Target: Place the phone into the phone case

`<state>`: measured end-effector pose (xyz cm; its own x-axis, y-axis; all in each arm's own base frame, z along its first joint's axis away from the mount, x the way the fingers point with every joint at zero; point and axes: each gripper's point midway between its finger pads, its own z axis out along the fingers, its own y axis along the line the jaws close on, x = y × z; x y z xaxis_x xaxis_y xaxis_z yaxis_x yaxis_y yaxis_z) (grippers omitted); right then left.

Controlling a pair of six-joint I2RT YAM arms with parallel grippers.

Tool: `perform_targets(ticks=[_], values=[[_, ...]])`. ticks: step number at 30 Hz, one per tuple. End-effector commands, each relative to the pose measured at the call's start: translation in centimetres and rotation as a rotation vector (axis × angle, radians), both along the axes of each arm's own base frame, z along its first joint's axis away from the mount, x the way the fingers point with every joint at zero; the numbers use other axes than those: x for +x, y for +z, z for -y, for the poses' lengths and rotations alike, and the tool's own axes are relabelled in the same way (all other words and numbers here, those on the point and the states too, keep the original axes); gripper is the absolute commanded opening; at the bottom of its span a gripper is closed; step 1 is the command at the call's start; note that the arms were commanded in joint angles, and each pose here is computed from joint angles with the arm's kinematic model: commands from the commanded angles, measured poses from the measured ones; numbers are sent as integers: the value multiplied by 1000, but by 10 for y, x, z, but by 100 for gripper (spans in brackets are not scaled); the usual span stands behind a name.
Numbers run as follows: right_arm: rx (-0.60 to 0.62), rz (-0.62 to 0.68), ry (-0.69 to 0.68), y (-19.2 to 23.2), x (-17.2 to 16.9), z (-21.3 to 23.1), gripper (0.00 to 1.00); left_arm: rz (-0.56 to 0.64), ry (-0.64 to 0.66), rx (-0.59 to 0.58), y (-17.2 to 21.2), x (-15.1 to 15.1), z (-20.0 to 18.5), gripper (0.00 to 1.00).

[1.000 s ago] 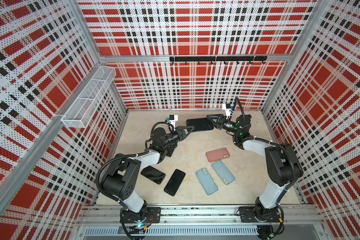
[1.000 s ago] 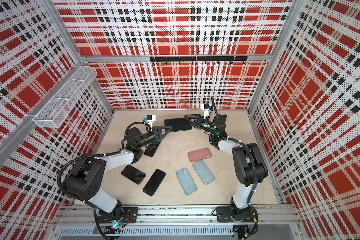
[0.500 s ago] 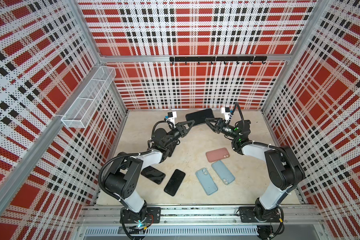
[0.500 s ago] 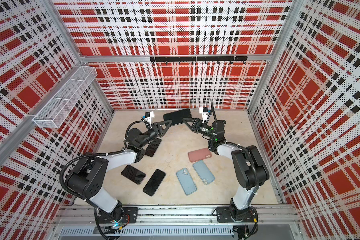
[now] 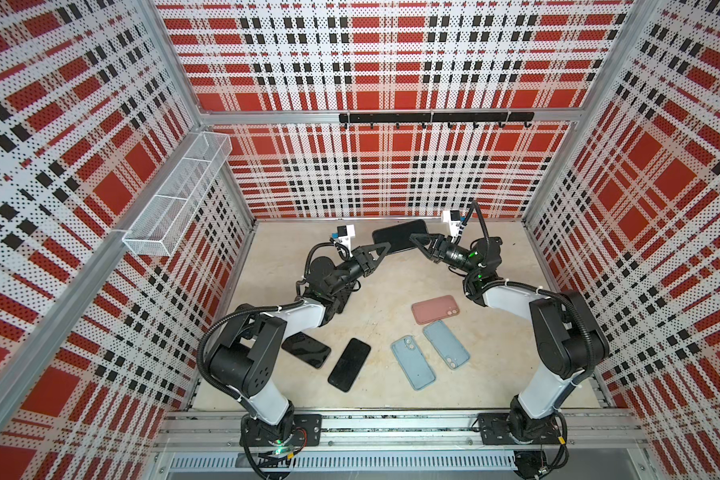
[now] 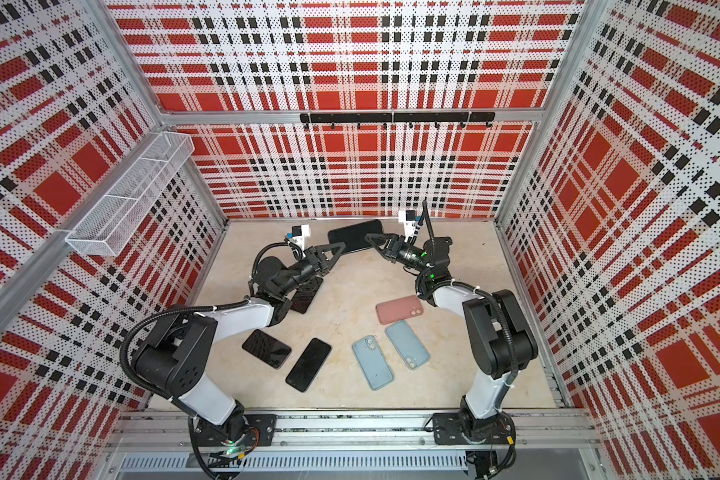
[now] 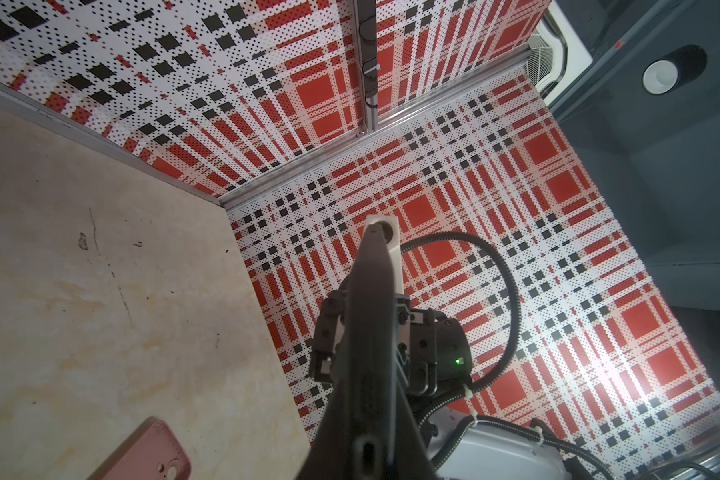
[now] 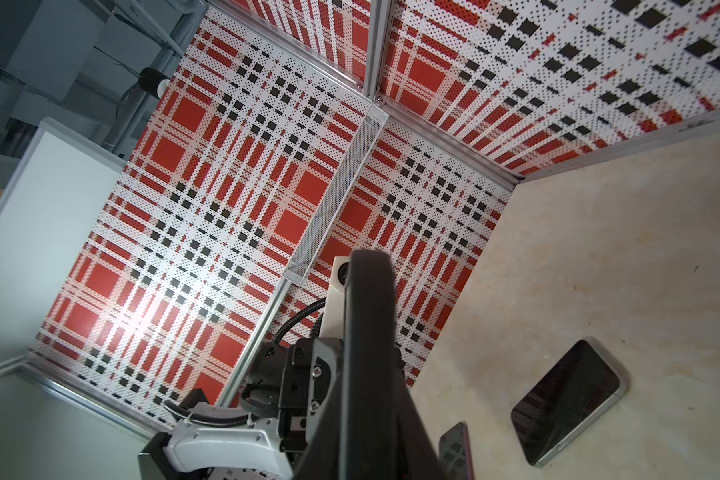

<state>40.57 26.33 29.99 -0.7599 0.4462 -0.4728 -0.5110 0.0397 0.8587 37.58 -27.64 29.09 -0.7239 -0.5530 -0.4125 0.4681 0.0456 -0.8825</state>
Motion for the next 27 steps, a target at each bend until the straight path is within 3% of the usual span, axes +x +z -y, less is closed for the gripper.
perform_targets(ticks=[1,3,5,14,20,27], values=[[-5,85,-13,20,-2,1,8,119,-26,-8,33,-20,-2,18],[-5,78,-8,19,-3,0,4,132,-14,8,35,-22,-5,27],[-2,70,-4,18,-3,0,2,146,3,24,38,-22,-9,29],[4,77,71,21,-19,-4,13,196,64,41,53,-25,-33,7],[-30,138,153,30,-32,-9,35,221,42,54,60,-35,-37,3],[-21,185,310,41,-46,-14,31,218,-64,86,68,-42,-36,2]])
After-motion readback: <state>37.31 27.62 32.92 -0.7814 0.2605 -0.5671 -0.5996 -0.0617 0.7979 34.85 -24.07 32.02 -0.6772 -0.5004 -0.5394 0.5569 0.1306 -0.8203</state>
